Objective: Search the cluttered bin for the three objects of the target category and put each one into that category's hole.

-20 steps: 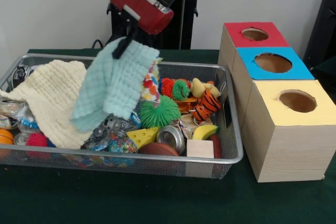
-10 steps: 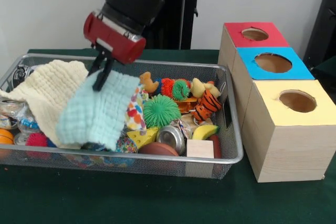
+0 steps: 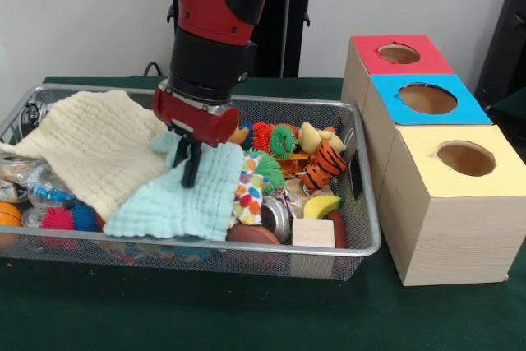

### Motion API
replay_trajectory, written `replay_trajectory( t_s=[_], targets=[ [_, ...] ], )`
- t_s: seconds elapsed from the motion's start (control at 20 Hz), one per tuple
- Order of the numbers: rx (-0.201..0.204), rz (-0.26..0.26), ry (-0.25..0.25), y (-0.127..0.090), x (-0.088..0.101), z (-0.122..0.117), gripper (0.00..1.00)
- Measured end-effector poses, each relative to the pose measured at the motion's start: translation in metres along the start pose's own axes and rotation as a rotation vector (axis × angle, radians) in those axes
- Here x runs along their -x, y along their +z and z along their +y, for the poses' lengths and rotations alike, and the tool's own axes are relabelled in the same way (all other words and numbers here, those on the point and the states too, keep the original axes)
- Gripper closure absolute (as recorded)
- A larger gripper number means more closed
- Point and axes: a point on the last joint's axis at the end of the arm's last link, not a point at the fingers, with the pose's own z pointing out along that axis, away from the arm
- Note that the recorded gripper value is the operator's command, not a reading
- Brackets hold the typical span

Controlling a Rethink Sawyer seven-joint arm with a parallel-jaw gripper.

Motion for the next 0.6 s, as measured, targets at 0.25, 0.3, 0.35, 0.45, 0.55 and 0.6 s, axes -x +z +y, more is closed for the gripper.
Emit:
replay_trajectory(
  t_s=[0.25,0.3,0.35,0.45,0.55,0.6],
  targets=[
    [0.005,-0.011,-0.072,-0.010,-0.016,0.024,0.00],
    [0.004,-0.014,-0.090,-0.013,-0.021,0.031,0.00],
    [0.004,-0.017,-0.109,-0.016,-0.026,0.037,0.00],
    [-0.001,-0.025,-0.147,-0.022,-0.036,0.050,0.00],
    [-0.005,-0.031,-0.173,-0.027,-0.042,0.057,0.00],
    [-0.009,-0.035,-0.186,-0.031,-0.046,0.061,0.00]
  ],
)
